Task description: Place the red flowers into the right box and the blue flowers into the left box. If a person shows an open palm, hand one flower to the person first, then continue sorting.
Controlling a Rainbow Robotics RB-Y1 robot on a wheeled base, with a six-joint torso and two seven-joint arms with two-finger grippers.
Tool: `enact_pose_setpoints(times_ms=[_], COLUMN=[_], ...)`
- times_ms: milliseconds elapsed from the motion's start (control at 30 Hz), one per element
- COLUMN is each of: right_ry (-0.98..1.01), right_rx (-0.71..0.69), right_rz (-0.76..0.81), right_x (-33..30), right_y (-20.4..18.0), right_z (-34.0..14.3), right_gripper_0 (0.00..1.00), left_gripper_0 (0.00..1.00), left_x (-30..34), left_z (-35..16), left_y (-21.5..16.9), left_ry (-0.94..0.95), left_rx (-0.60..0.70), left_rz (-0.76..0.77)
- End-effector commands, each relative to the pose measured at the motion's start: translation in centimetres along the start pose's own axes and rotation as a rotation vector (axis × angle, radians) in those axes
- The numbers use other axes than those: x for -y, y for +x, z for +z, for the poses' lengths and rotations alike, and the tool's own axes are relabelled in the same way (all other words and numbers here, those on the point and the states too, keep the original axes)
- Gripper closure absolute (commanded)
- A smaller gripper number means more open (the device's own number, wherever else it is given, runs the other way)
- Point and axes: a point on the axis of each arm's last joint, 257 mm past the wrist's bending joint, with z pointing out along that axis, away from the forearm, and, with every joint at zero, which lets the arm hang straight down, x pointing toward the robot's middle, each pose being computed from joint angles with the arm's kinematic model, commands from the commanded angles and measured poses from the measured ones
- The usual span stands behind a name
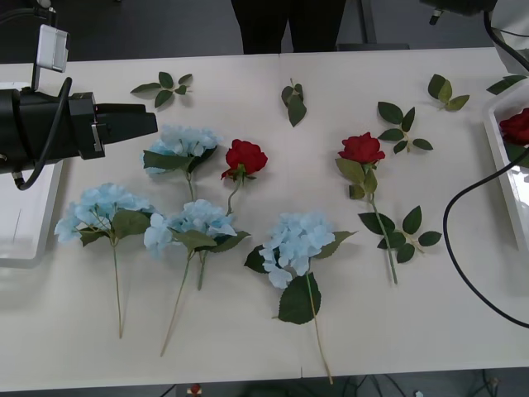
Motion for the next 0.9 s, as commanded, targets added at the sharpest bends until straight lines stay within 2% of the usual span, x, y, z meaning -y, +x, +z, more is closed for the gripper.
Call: enact_pose_setpoints(times_ms=[33,67,100,200,300,400,667,767,900], right_ry=[-0.039,-0.042,-0.042,-0.048,-0.056,-0.061,-0.074,-0.08,-0.104], right_rx=[0.053,0.052,0.052,0.053,0.049,0.048,0.007,-0.076,-0.256], right_rz=[-0.056,-0.056,-0.056,-0.054,-0.054,-0.052,-0.071,-0.106,-0.156], right_x=[-2.3,-2.4,-2.4,-2.5,-2.7,-2.8,-2.7,-2.0,-1.3], right_y=[-4.3,-4.3,-4.3,-4.3,-4.2,-4.1,-3.3,-1.7,2.5], right_z=[1.5,1.5,1.5,1.4,1.4,1.4,0.6,-1.0,-3.7], right_gripper_0=[0.62,0.45,0.36,0.18,0.06,0.02,0.02,0.02,0.02], left_gripper_0=[0.0,0.0,0.0,0.0,0.0,0.0,0.0,0.0,0.0], left_x=[-0.3,-0.3,-0.3,-0.3,-0.3,-0.3,-0.3,-0.3,-0.3], left_z=[-0.9,-0.9,-0.9,-0.9,-0.9,-0.9,-0.9,-0.9,-0.9], left_y=[-0.2,-0.2,-0.2,-0.2,-0.2,-0.2,-0.2,-0.2,-0.2], left_ry=[-0.026,-0.026,-0.026,-0.026,-0.026,-0.026,-0.026,-0.026,-0.026], left_rx=[-0.024,-0.024,-0.024,-0.024,-0.024,-0.024,-0.024,-0.024,-0.024], left_rz=[0.082,0.082,0.082,0.082,0.082,0.082,0.082,0.082,0.082])
